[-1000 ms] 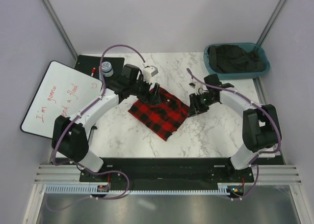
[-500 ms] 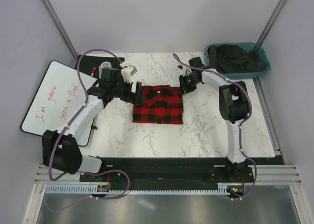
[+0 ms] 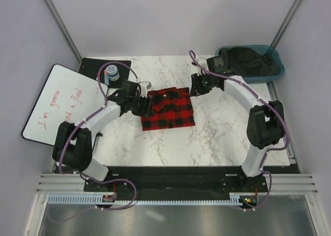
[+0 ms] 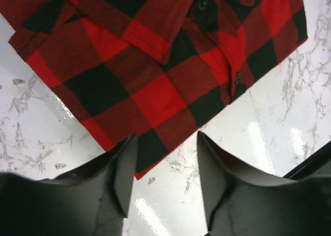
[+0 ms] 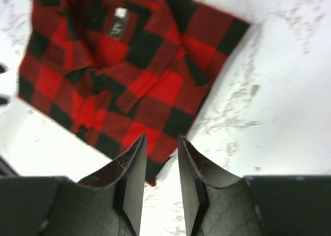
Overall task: Fold and stack the long sleeve shirts
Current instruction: Fold the shirt, then neatly place the folded shirt to the corner
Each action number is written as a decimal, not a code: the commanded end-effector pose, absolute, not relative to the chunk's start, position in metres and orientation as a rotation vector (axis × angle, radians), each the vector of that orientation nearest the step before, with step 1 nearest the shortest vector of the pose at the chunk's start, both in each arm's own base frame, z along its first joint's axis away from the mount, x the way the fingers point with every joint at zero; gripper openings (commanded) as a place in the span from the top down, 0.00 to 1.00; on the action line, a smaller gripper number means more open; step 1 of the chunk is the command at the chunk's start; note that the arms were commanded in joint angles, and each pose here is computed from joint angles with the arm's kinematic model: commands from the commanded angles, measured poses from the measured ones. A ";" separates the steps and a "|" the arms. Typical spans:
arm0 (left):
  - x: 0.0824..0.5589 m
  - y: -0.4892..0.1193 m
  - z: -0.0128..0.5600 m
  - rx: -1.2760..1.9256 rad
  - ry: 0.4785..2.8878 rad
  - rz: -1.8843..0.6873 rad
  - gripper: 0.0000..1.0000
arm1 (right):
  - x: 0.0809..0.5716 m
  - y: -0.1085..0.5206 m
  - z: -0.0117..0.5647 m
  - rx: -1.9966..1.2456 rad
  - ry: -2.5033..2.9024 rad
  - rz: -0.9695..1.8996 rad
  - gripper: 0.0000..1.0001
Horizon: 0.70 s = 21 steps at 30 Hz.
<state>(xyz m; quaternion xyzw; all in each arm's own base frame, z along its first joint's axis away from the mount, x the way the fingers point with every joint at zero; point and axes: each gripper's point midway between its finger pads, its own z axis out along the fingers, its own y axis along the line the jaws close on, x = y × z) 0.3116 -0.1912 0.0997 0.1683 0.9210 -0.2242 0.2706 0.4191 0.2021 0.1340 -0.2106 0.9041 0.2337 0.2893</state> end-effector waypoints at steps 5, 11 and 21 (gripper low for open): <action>0.360 -0.189 0.081 0.434 2.479 -0.594 0.64 | 0.377 0.231 0.066 -0.570 2.545 0.863 0.66; 0.386 -0.183 0.045 0.412 2.557 -0.529 0.68 | 0.393 0.226 0.023 -0.533 2.601 0.778 0.65; 0.497 -0.207 0.050 0.484 2.437 -0.488 0.68 | 0.483 0.194 -0.006 -0.328 2.554 0.454 0.65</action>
